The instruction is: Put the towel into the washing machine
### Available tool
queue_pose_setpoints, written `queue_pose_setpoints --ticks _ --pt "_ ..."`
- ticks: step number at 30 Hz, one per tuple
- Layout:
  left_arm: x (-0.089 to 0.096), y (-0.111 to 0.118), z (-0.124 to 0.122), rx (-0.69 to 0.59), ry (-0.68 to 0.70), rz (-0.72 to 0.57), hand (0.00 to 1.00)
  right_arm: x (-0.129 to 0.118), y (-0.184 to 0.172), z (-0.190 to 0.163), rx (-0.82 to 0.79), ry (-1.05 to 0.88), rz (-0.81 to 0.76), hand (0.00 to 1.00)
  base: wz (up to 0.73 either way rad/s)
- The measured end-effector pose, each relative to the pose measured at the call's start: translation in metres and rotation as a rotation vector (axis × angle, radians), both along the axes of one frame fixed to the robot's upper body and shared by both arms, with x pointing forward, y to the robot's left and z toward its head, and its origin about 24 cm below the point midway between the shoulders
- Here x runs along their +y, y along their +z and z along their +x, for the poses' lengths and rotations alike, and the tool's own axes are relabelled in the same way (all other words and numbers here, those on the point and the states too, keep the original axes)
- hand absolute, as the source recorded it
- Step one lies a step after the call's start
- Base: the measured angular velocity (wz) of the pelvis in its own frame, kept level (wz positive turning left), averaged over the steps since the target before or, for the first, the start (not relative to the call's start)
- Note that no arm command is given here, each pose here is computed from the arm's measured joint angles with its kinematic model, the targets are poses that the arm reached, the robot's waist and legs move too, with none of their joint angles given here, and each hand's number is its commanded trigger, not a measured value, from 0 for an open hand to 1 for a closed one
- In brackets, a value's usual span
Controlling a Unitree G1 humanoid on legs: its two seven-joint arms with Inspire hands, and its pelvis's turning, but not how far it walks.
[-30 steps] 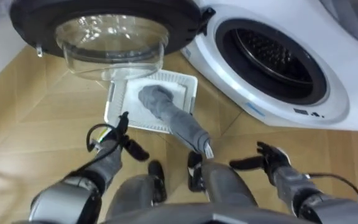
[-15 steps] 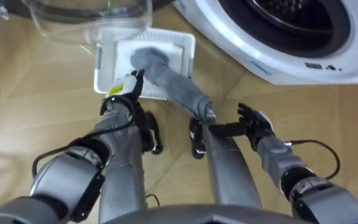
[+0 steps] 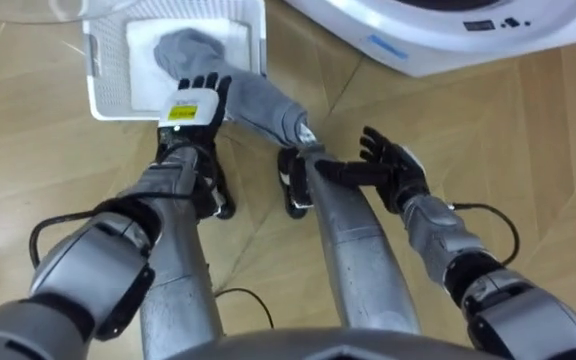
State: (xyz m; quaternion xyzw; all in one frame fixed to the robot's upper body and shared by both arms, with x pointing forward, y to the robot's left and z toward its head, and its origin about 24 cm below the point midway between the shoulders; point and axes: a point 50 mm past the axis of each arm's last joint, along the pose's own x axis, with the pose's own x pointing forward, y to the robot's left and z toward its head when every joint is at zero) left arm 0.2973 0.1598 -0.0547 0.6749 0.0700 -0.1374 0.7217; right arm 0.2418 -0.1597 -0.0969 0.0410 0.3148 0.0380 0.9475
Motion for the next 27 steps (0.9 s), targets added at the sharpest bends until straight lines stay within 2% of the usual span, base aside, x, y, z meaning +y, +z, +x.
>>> queue_pose_setpoints --ticks 4,11,27 --pt "-0.008 0.012 0.011 -0.062 -0.060 0.034 0.00 0.002 0.003 0.003 -0.019 0.008 -0.003 0.00 0.06" --pt "-0.017 0.027 0.023 -0.149 -0.082 0.025 0.00 0.006 0.011 0.015 -0.059 0.026 -0.002 0.00 0.00" --pt "-0.017 0.039 0.033 -0.182 -0.171 0.088 0.00 0.011 0.021 0.027 -0.095 0.050 0.069 0.00 -0.01"
